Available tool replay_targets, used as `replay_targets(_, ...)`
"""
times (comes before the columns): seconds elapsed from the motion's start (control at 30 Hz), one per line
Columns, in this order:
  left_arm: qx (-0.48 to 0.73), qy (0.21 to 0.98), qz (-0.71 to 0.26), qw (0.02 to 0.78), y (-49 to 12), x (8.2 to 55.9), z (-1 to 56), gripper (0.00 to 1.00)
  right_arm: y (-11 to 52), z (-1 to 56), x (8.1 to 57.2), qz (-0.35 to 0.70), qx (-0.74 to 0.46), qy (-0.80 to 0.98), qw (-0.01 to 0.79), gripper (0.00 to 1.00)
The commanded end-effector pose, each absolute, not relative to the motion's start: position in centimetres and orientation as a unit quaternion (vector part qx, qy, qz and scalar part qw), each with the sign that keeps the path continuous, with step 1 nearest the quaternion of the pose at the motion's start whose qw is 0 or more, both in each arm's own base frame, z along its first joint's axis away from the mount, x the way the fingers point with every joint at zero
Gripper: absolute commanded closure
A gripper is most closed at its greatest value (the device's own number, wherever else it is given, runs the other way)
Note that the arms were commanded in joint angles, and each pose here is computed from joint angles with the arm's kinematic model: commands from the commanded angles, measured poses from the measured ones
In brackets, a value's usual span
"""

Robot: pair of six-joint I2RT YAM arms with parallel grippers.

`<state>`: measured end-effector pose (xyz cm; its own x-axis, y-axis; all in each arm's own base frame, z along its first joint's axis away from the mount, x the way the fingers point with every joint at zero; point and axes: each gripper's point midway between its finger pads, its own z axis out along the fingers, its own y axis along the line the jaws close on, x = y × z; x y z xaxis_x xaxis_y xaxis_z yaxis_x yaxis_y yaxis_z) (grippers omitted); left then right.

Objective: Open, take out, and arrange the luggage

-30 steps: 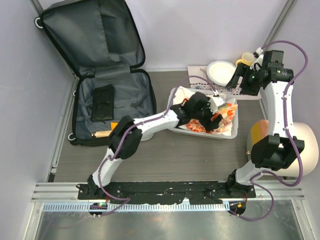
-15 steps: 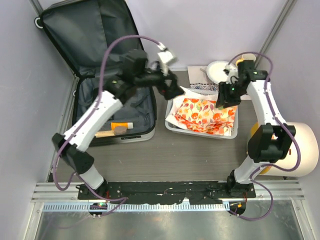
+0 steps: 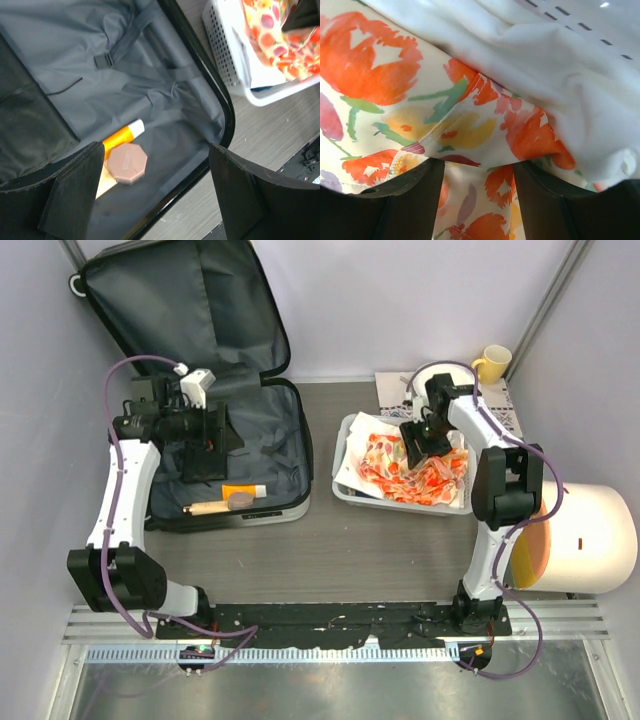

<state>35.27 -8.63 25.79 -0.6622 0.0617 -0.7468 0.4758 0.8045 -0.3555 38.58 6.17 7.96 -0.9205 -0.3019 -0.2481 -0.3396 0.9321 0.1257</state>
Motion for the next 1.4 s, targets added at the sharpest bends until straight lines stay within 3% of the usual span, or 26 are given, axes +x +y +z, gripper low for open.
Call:
replay_targets(0.0, 0.156, 0.879, -0.236, 0.385, -7.3, 33.6, 25.9, 0.12, 5.4, 11.9, 43.7, 0.044, -0.196, 0.957, 0.209, 0.36)
replay_targets(0.17, 0.134, 0.887, -0.24, 0.372, -7.0, 33.3, 24.9, 0.12, 7.1, 15.4, 42.9, 0.056, -0.215, 0.947, 0.233, 0.3)
replay_targets(0.37, 0.069, 0.919, -0.15, 0.357, -3.6, 36.4, 22.4, 0.13, 9.3, 19.4, 40.9, 0.081, -0.223, 0.935, 0.263, 0.22)
replay_targets(0.6, -0.025, 0.941, -0.056, 0.332, 0.0, 41.5, 17.6, 0.27, 10.5, 23.3, 41.3, 0.099, -0.191, 0.922, 0.322, 0.18)
replay_targets(0.83, -0.049, 0.95, 0.051, 0.304, -0.4, 45.7, 12.5, 0.28, 10.5, 21.9, 41.0, 0.103, -0.186, 0.928, 0.307, 0.18)
replay_targets(1.1, -0.003, 0.946, 0.179, 0.269, -0.1, 46.8, 6.9, 0.28, 10.7, 21.2, 40.9, 0.112, -0.185, 0.93, 0.297, 0.18)
replay_targets(1.37, 0.009, 0.935, 0.216, 0.283, 1.1, 46.9, 8.2, 0.53, 10.9, 21.6, 40.8, 0.119, -0.184, 0.928, 0.301, 0.18)
